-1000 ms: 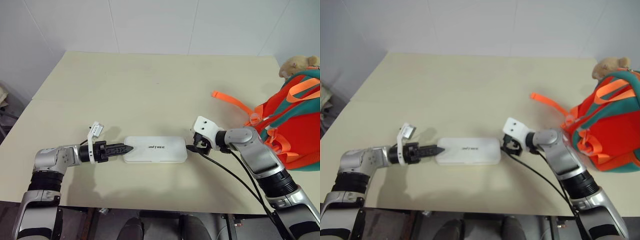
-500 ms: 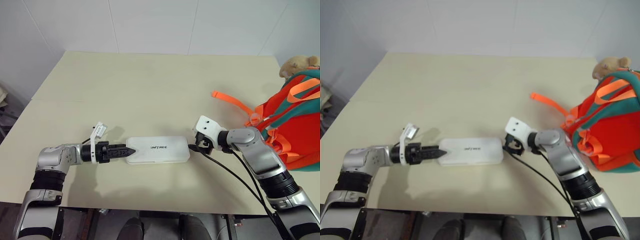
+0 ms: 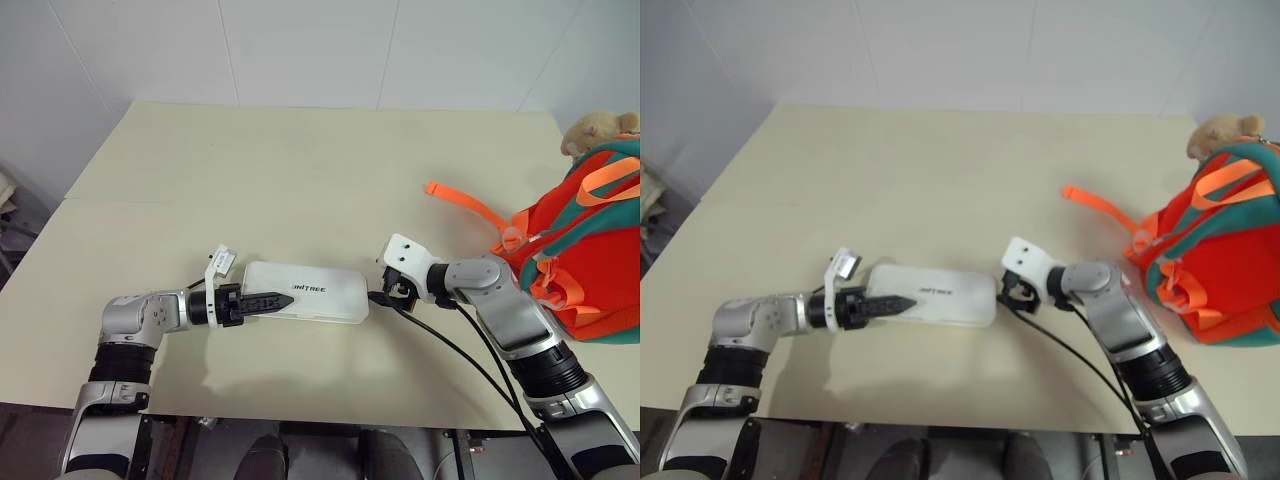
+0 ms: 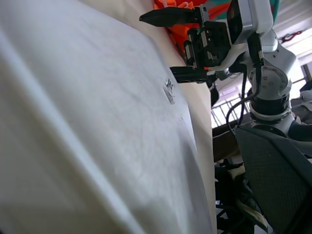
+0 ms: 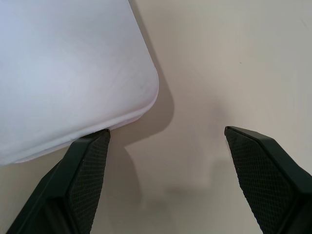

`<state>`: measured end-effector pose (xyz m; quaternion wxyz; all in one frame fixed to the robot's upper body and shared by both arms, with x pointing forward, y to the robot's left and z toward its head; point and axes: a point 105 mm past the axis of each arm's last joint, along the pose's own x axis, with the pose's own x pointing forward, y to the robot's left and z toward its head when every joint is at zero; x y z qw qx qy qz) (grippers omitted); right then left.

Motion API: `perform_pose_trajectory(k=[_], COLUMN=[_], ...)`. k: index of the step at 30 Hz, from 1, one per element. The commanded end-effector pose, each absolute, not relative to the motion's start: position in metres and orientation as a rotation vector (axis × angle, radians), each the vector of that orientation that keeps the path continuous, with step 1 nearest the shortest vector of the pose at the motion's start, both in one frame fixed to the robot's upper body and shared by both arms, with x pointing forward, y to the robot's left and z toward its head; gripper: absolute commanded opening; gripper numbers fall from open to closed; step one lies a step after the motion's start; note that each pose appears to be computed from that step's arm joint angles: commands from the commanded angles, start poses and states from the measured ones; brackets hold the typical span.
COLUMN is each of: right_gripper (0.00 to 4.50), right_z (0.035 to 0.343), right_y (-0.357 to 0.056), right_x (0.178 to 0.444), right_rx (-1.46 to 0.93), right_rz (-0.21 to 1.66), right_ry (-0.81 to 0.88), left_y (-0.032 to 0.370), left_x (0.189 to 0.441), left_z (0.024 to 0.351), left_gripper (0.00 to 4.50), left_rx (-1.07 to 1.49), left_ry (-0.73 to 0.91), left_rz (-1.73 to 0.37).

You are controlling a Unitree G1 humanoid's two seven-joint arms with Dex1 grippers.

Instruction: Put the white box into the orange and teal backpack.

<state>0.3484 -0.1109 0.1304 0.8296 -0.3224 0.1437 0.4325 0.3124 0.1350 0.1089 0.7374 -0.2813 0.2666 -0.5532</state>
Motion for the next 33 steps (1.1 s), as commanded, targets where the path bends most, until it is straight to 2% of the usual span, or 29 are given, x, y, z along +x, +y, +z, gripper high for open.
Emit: perform_pose_trajectory(k=[1,10,18,25,33], right_gripper=[4.5,4.5,4.5,4.5,4.5], right_z=[0.145,0.145,0.145,0.145,0.145], right_y=[-0.092,-0.092,-0.09,-0.091,-0.092], right_x=[0.342,0.342,0.344,0.344,0.342], right_rx=[-0.689,-0.687,-0.688,-0.689,-0.69], right_rz=[0.99,0.99,0.994,0.991,0.992], right_ry=[0.222,0.221,0.218,0.217,0.215], left_y=[0.121,0.15,0.18,0.194,0.202], left_x=[0.313,0.315,0.307,0.312,0.326], left_z=[0.106,0.108,0.108,0.107,0.112], left_gripper=[4.48,4.48,4.48,4.48,4.48], left_rx=[-0.684,-0.615,-0.496,-0.444,-0.452], left_ry=[0.577,0.587,0.661,0.672,0.6], left_rz=[-1.228,-1.155,-1.16,-1.14,-1.102])
